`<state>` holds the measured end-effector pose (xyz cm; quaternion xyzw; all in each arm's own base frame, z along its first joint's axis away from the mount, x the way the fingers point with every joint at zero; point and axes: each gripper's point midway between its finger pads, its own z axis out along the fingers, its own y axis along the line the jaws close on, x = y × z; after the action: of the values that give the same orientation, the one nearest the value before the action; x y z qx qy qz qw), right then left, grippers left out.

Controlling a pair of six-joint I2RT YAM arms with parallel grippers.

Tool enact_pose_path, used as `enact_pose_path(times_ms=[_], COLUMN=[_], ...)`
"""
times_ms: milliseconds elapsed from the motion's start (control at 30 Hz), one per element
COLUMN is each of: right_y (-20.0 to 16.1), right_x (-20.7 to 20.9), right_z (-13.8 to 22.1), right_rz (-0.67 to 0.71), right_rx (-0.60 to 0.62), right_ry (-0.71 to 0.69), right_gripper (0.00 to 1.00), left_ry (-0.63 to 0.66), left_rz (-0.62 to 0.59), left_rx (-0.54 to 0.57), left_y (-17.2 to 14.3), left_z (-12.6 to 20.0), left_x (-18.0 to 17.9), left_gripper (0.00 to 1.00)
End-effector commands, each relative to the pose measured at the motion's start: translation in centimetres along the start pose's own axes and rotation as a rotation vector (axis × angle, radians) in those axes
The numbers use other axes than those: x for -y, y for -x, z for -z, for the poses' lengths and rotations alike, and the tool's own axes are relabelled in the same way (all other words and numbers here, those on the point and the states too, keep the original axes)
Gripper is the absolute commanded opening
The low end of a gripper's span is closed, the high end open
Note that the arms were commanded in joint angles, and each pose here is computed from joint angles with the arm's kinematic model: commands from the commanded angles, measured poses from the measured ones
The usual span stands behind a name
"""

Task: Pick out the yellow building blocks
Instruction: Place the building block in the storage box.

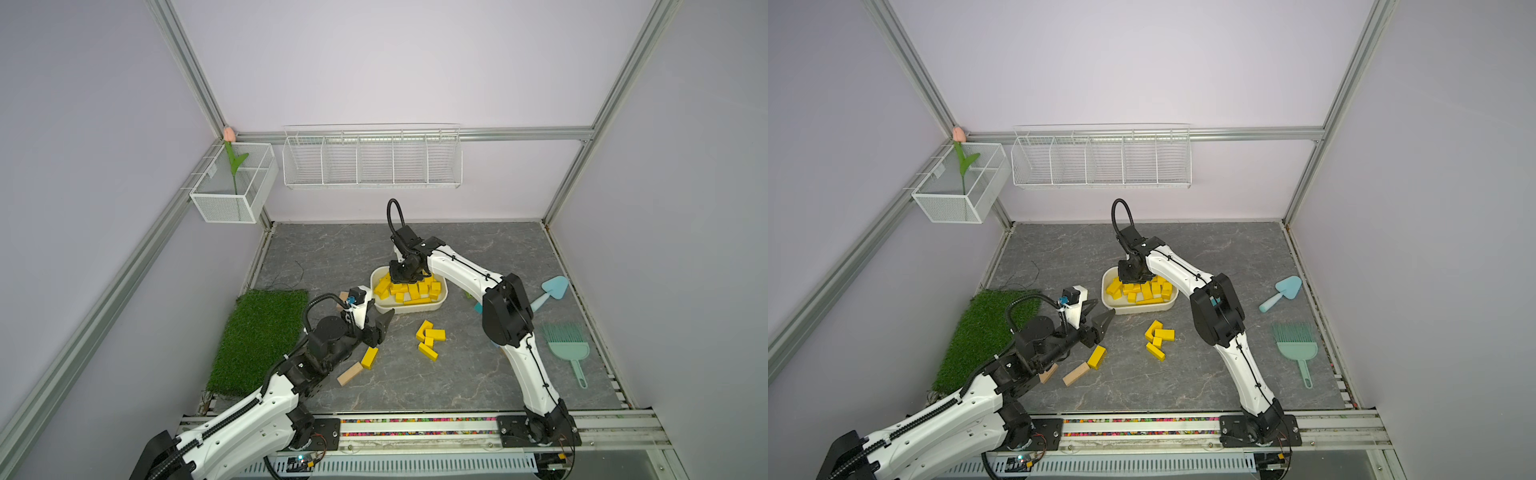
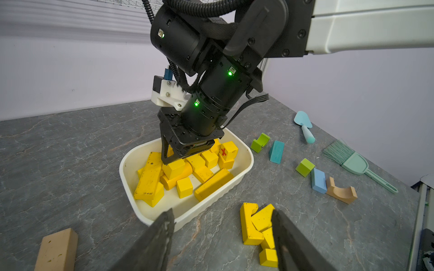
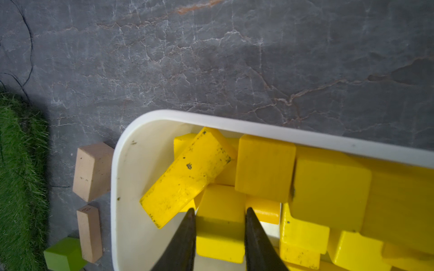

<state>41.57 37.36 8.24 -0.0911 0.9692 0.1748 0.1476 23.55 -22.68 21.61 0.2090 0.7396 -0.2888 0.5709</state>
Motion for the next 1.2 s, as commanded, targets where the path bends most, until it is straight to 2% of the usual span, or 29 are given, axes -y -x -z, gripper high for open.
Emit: enact_pose_path(times_ms=[0,200,467,733,900,1167], right_y=[-0.2,0.1,0.4,-0.1,-2.5,-10.3], right_x=[-0.4,-0.7,-0.5,-1.3,-1.0,2.1], right_z=[-0.3,-0.3,0.6,5.3,8.8,11.6], right_rz=[-0.005,-0.006,0.004,0.029,0.052,0.044], right_rx=[-0.008,0.002,0.017,0.077,0.102,0.080], right_ry=[0.003,0.009,-0.009,0.014,0.021,0.009], right_gripper=[0.34,0.35,0.45,0.45,0.45,0.45], left_ry=[-0.007,-0.005,-0.003,0.009,0.019,0.038], left_rz=[0.009,0.011,0.010,0.021,0.028,0.041], left_rx=[0.015,0.012,0.007,0.004,0.002,-0.007], left_y=[0.1,0.0,0.0,0.0,0.1,0.1], left_z=[0.2,0.1,0.0,-0.1,-0.2,-0.4], left_x=[0.0,-0.1,-0.1,-0.4,-0.5,-0.8], left_gripper=[0.67,0.67,0.67,0.67,0.67,0.67])
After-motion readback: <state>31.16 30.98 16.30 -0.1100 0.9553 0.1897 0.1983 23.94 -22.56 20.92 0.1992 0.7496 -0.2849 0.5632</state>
